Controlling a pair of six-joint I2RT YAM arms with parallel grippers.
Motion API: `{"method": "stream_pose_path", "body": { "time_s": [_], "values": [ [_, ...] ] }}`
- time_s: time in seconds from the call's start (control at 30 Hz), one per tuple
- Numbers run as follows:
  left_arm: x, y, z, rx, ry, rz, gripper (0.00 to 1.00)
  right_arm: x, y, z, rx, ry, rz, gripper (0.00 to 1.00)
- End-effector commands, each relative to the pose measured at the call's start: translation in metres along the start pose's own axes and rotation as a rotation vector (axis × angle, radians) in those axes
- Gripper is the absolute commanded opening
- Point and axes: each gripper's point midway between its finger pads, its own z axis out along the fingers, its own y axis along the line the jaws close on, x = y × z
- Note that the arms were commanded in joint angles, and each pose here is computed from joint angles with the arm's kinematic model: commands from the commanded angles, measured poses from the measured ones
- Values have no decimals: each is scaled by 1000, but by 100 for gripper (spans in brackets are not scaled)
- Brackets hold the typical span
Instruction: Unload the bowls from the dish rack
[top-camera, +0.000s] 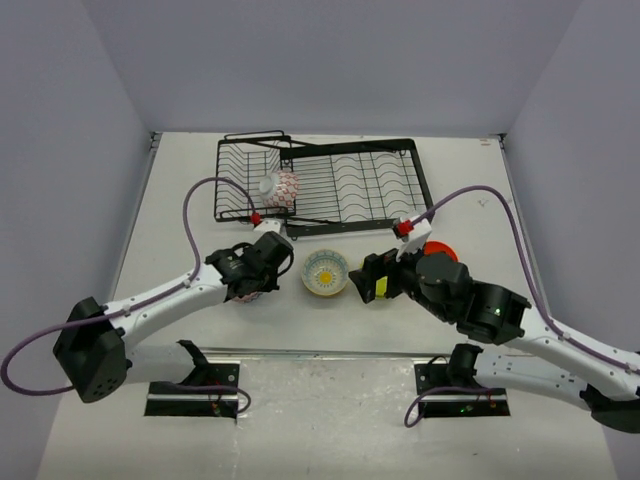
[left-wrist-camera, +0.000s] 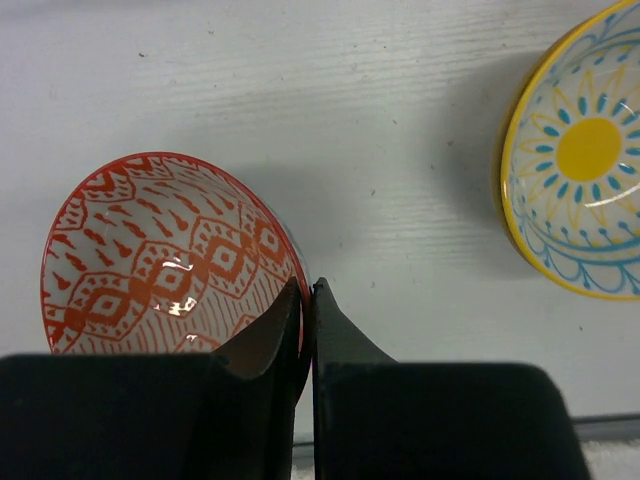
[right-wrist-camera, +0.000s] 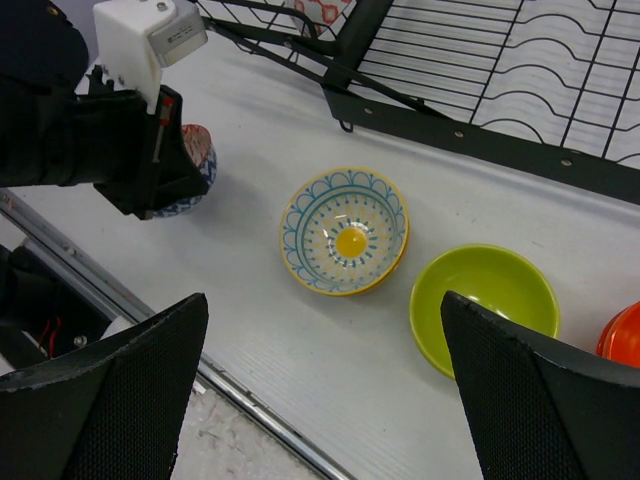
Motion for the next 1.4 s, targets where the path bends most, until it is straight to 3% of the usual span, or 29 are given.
{"method": "stream_pose_path", "body": {
  "time_s": [0.0,0.5,0.53,0.6,0.77,0.83,0.9,1.07,1.1,1.17,1.23,1.27,1.37],
  "values": [
    [-21,-4,21,-59,-132,-78,0,-12,-2,3,23,-23,3,99],
    [8,-27,58,-125,-117,-33,0,4,-12,26,42,17,5,99],
    [9,-27,60,-129,-111,-29,4,9,-14,34,53,39,5,99],
    [12,-28,59,-125,-101,-26,32,14,-15,40,56,59,10,99],
    [-1,-29,36,-74,-133,-51,63,7,-21,55,70,38,64,99],
    [-25,-24,12,-66,-203,-80,69,-5,-34,59,96,-10,118,99],
    [-51,-12,-20,-80,-280,-104,99,-20,-35,64,61,-59,168,99],
    [-109,26,-71,-70,-394,-171,100,-34,0,96,-143,-82,204,99],
    [-125,58,-74,-116,-420,-249,100,-46,18,100,-248,-105,217,99],
    [-143,105,-79,-163,-430,-340,100,-49,24,122,-294,-78,273,99],
    [-152,130,-91,-140,-451,-400,100,-59,32,135,-385,-79,317,99],
    [-153,168,-102,-196,-487,-489,100,-63,28,152,-404,-85,384,99],
    [-142,204,-116,-195,-540,-585,100,-65,35,170,-506,-64,478,99]
  ]
}}
